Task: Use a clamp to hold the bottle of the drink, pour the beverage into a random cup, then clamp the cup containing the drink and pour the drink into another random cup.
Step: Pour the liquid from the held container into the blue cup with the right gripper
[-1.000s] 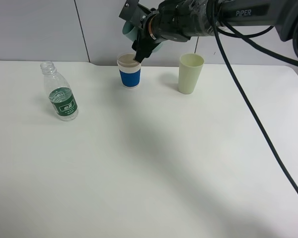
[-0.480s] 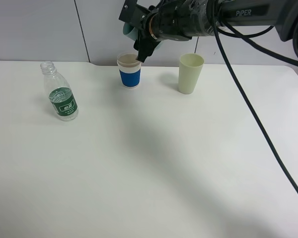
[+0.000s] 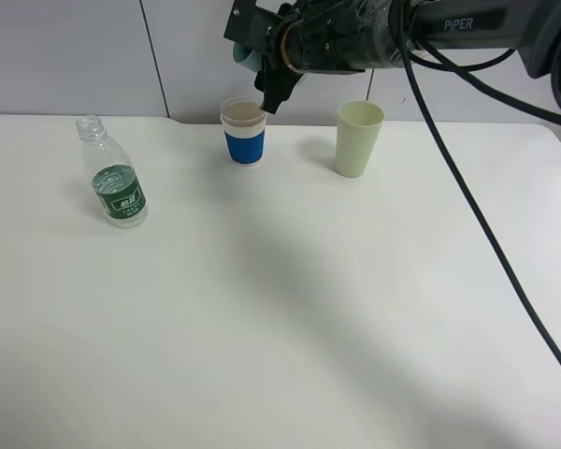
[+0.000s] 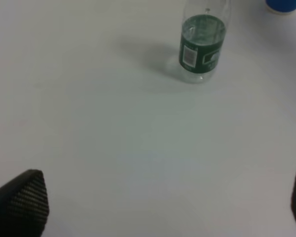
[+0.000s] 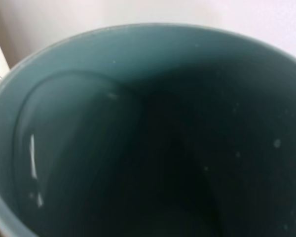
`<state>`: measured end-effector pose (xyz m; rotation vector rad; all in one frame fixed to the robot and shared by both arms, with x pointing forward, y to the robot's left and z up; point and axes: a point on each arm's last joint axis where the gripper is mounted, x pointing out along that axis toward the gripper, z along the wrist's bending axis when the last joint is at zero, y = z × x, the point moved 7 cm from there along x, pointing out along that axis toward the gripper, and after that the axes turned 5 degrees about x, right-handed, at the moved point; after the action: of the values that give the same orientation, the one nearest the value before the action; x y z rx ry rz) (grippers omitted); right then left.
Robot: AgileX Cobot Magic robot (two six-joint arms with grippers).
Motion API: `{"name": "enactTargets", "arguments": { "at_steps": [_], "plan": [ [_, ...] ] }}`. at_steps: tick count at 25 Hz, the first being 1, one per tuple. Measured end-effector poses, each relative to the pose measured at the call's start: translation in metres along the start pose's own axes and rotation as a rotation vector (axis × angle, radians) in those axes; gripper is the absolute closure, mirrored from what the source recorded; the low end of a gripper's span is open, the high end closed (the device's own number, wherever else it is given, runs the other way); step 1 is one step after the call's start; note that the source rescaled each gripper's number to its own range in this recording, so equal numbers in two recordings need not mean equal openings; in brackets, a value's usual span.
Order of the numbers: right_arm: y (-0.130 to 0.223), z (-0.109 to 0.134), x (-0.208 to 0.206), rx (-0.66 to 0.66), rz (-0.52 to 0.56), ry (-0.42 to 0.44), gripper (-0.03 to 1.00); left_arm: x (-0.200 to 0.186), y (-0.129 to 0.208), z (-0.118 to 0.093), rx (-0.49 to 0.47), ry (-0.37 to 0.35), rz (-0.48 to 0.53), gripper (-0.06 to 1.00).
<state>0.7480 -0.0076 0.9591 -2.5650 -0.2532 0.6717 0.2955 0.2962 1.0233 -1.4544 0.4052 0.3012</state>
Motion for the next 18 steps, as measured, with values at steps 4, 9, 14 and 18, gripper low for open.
{"name": "enactTargets", "arguments": {
  "at_steps": [4,9,14,18],
  "plan": [
    [0.0015,-0.0013,0.0,-0.015,0.009,0.008,0.96,0.0,0.0,0.0,0.0,0.0,0.0,-0.06],
    [0.0008,-0.0033,0.0,-0.063,0.005,0.02,0.96,0.0,0.0,0.0,0.0,0.0,0.0,-0.06],
    [0.0005,-0.0038,0.0,-0.076,0.004,0.023,0.96,0.0,0.0,0.0,0.0,0.0,0.0,-0.06],
    [0.0002,-0.0044,0.0,-0.093,0.002,0.027,0.96,0.0,0.0,0.0,0.0,0.0,0.0,-0.06]
  ]
}}
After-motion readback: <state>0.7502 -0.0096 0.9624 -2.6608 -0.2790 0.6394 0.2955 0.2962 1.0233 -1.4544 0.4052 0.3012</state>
